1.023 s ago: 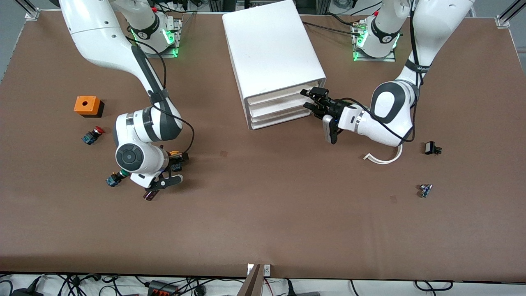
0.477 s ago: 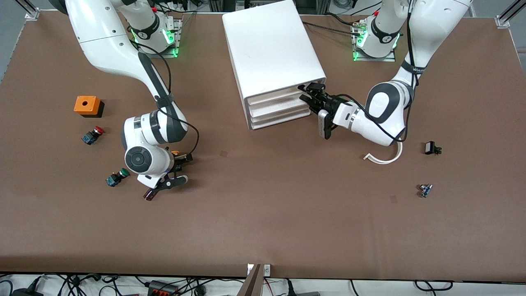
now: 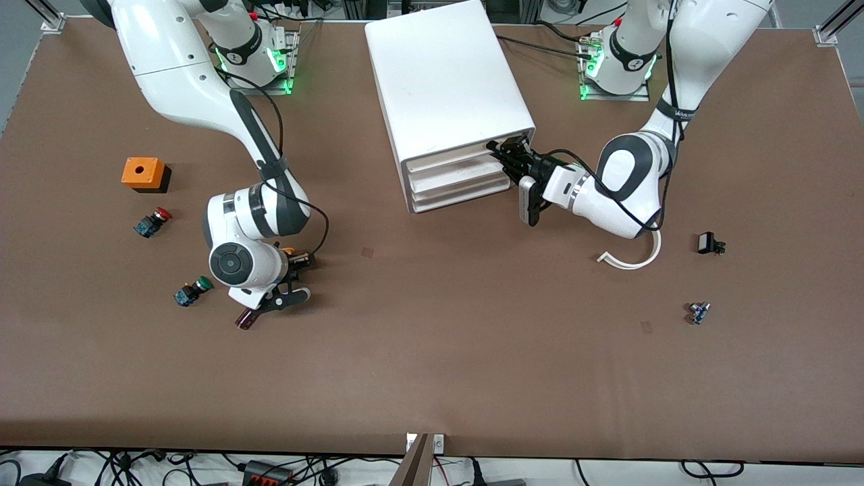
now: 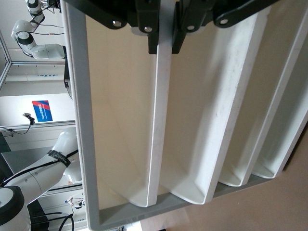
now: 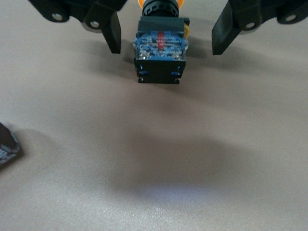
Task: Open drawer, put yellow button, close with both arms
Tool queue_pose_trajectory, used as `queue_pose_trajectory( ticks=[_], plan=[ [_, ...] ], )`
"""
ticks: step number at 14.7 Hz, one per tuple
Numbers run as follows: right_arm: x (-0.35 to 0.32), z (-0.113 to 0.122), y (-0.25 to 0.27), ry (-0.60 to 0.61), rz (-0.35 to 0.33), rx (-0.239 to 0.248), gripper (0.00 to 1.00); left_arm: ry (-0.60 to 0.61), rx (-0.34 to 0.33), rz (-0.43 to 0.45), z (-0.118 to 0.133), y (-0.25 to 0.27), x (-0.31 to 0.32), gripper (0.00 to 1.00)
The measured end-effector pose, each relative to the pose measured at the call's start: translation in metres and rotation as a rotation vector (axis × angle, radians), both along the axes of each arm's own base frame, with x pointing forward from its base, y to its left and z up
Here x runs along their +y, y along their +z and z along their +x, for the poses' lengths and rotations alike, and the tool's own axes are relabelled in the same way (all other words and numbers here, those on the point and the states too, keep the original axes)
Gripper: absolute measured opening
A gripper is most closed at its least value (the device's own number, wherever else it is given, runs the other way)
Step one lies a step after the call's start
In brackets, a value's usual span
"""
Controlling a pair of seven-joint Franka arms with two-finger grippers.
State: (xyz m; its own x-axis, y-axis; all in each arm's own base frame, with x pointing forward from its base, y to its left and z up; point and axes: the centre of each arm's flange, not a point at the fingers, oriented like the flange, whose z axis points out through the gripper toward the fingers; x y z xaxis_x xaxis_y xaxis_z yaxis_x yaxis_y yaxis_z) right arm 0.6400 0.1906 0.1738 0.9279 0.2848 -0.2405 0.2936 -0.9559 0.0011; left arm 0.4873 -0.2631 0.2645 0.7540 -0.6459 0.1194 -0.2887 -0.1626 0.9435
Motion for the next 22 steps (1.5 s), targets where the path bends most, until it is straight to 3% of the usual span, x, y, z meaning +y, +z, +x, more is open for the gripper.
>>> queue_pose_trajectory(
  ticks=[3,9,13,14,18,20,22],
  plan=[
    [0.000,0.001,0.001,-0.001,0.000,-0.003,0.44,0.022,-0.013,-0.009,0.018,-0.001,0.005,0.14],
    [0.006,0.016,0.024,0.002,0.012,-0.040,0.43,0.094,-0.052,-0.040,0.085,-0.011,0.033,0.14],
    [0.028,0.037,0.103,0.023,0.028,-0.042,0.43,0.119,-0.081,-0.051,0.115,-0.012,0.046,0.14],
    [0.036,0.043,0.136,0.031,0.038,-0.052,0.43,0.127,-0.085,-0.047,0.119,-0.012,0.047,0.18],
    [0.065,0.041,0.231,0.055,0.078,-0.094,0.43,0.155,-0.097,-0.030,0.129,-0.011,0.056,0.55],
    [0.087,0.031,0.256,0.042,0.098,-0.111,0.43,0.156,-0.075,-0.001,0.138,0.003,0.065,0.74],
    [0.121,0.011,0.276,0.041,0.122,-0.110,0.43,0.112,-0.033,0.092,0.149,0.036,0.076,0.94]
  ],
)
